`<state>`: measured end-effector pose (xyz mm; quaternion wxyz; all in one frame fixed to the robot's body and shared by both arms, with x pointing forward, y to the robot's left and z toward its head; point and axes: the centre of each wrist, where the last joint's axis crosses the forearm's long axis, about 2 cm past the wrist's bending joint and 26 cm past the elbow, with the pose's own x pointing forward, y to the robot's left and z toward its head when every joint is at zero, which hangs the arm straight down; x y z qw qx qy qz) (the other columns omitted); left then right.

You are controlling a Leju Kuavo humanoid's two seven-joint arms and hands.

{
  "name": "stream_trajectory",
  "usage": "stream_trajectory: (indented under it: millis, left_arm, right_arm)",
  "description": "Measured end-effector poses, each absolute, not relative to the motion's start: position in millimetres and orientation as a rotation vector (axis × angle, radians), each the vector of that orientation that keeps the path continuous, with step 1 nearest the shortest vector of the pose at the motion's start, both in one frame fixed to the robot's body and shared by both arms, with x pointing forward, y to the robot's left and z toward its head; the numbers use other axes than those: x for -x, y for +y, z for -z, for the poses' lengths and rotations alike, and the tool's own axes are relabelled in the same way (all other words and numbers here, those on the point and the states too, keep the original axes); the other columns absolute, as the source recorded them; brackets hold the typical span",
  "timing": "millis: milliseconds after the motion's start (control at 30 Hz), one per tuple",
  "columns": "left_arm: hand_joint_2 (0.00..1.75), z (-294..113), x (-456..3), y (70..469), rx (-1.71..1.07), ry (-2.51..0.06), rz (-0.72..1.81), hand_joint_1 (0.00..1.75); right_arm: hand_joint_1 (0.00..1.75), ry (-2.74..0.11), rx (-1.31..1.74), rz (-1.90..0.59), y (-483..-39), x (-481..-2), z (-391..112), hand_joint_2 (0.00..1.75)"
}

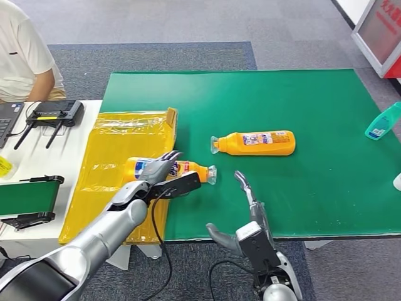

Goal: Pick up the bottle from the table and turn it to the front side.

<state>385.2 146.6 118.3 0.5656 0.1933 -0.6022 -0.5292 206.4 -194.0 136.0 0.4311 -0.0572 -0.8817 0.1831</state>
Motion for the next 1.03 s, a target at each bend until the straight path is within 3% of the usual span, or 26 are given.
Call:
stream_trajectory:
  millis: [267,567,700,1033]
  left_arm:
    - [0.00,-116,-376,150,-0.321,-1.570,1.030,0.00]
    - [0.00,-146,-356,149,-0.271,-1.783,0.913,0.00]
    - [1.75,-151,-352,151,-0.259,-1.824,0.895,0.00]
    - [1.75,-156,-279,153,-0.093,-2.037,0.626,0.00]
  right_arm:
    - [0.00,-2.181,0.179,-0.437,-201,-198,-128,1.75]
    - [0.00,-2.155,0.209,-0.418,-205,-188,-122,1.75]
    - [0.00,-2.154,0.210,-0.417,-205,-188,-122,1.75]
    - [0.00,-2.126,0.271,-0.380,-208,-170,-118,1.75]
